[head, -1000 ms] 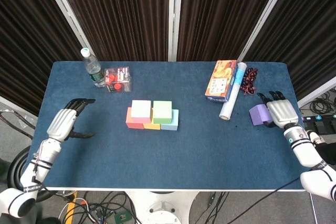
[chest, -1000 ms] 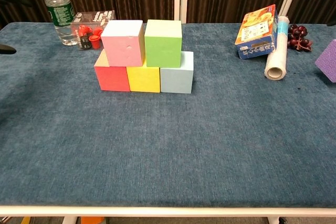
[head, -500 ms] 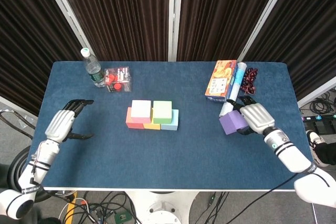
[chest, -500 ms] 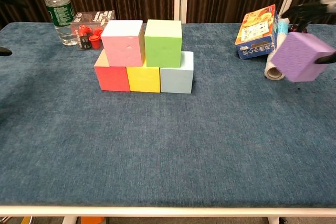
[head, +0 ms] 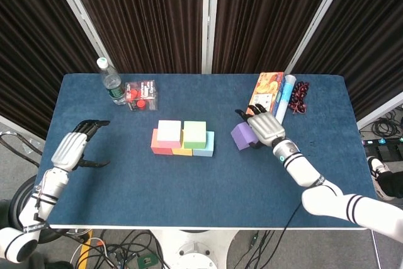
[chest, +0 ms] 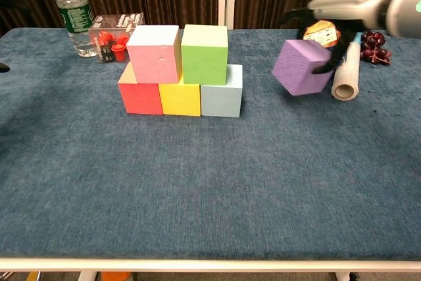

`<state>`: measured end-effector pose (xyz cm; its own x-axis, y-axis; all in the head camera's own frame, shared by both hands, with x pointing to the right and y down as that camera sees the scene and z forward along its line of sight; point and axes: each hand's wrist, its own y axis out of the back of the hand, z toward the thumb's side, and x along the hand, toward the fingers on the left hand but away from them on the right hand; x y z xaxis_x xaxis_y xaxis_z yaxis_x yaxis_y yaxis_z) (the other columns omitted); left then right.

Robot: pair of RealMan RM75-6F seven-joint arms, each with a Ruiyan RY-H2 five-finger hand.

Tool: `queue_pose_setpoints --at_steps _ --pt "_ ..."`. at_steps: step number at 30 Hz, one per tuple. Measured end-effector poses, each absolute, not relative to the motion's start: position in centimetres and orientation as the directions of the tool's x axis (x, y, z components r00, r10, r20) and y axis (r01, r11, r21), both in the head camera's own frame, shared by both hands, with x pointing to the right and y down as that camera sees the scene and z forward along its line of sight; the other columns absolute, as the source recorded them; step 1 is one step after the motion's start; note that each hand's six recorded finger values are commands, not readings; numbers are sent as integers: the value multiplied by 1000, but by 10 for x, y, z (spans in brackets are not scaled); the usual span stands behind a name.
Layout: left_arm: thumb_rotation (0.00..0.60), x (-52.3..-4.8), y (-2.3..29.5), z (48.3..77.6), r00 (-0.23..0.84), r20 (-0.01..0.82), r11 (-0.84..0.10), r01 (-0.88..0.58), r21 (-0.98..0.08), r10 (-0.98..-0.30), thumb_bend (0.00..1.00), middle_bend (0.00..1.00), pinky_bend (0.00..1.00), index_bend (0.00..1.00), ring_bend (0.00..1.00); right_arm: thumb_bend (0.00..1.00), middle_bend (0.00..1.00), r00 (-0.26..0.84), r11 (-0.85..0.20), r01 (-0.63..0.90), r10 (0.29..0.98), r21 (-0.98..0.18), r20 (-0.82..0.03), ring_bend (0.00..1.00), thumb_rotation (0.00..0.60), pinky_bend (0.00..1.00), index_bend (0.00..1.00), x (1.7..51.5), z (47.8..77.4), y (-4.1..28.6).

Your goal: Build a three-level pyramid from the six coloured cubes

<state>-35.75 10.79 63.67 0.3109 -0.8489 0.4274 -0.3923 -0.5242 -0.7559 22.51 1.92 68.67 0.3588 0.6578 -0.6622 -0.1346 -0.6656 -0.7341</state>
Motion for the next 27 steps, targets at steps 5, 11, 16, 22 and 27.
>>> queue_pose_setpoints --at_steps 5,11,16,22,27 --pt "600 -359 108 641 315 442 -537 -372 -757 -840 20 183 107 148 113 194 312 323 -659 -140 676 -739 -663 0 600 0 0 199 701 0" --pt "600 -356 108 648 328 464 -561 -341 -754 -823 20 188 107 148 113 192 74 290 -678 -169 660 -716 -693 0 600 0 0 183 710 -7" --pt "600 -352 110 656 347 491 -591 -298 -749 -799 21 190 107 150 113 190 0 313 -694 -160 639 -702 -703 0 600 0 0 178 697 -2" --pt "600 -346 114 666 379 534 -635 -224 -739 -756 20 193 107 155 113 200 32 363 -716 -77 628 -694 -688 0 600 0 0 184 664 10" --pt "600 -335 117 678 413 566 -672 -176 -719 -713 22 195 106 155 113 283 71 396 -769 104 614 -631 -683 0 600 0 0 195 641 24"
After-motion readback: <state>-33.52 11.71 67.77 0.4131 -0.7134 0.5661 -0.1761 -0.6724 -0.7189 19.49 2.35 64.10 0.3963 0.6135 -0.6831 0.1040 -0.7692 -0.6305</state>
